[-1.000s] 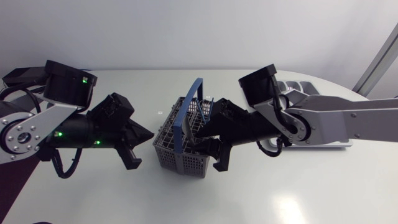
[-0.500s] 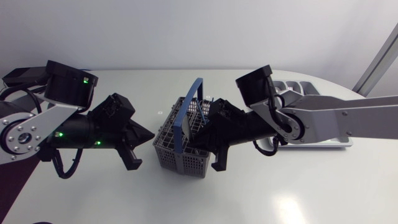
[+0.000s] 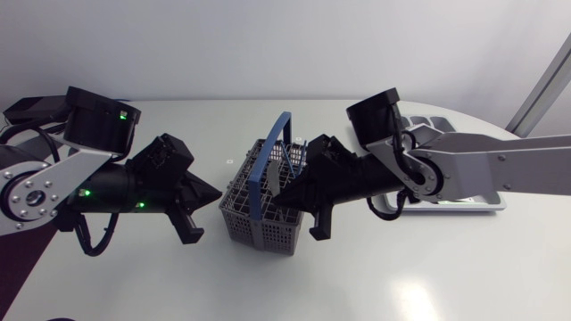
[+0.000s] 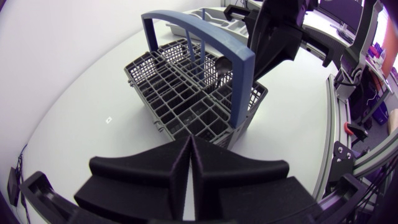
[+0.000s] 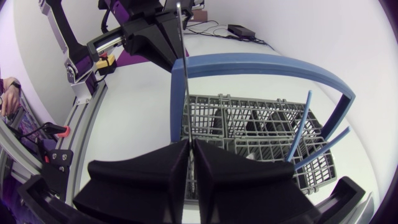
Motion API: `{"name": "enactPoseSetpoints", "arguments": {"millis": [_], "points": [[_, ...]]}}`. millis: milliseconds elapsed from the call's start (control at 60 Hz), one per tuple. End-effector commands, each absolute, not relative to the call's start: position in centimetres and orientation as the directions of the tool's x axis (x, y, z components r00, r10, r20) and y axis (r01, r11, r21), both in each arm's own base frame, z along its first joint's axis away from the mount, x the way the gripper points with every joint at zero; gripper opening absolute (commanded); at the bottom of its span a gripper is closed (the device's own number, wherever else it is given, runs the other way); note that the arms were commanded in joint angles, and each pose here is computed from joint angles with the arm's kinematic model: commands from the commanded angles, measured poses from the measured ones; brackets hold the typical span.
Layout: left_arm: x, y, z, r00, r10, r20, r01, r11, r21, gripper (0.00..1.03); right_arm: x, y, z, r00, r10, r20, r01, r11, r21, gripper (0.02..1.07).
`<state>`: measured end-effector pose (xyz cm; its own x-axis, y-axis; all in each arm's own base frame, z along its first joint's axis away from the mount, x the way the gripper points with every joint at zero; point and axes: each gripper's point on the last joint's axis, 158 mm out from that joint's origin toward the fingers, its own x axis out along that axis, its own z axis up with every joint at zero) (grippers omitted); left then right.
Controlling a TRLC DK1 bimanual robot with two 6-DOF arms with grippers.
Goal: Unload the cutlery basket into the drawer organizer.
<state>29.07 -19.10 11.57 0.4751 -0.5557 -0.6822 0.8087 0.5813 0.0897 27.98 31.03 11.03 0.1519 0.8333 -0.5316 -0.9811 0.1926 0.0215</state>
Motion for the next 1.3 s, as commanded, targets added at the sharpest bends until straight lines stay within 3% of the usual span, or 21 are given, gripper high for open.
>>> {"name": "enactPoseSetpoints", "arguments": {"millis": [0,750,1283], "points": [[28.7,-19.4,11.0,0.45,-0.561,-0.695,0.825,0.559,0.083,0.09,28.3,31.0,12.8,0.159,0.854,-0.495,-0.98,0.198,0.027,0.12],[28.4,-19.6,11.3,0.447,-0.566,-0.693,0.829,0.554,0.082,0.09,27.4,30.4,18.0,0.145,0.91,-0.387,-0.98,0.186,0.07,0.09],[28.4,-19.8,11.5,0.448,-0.569,-0.689,0.831,0.549,0.086,0.09,28.6,30.0,21.9,0.255,0.911,-0.324,-0.959,0.281,0.037,0.09]]}}
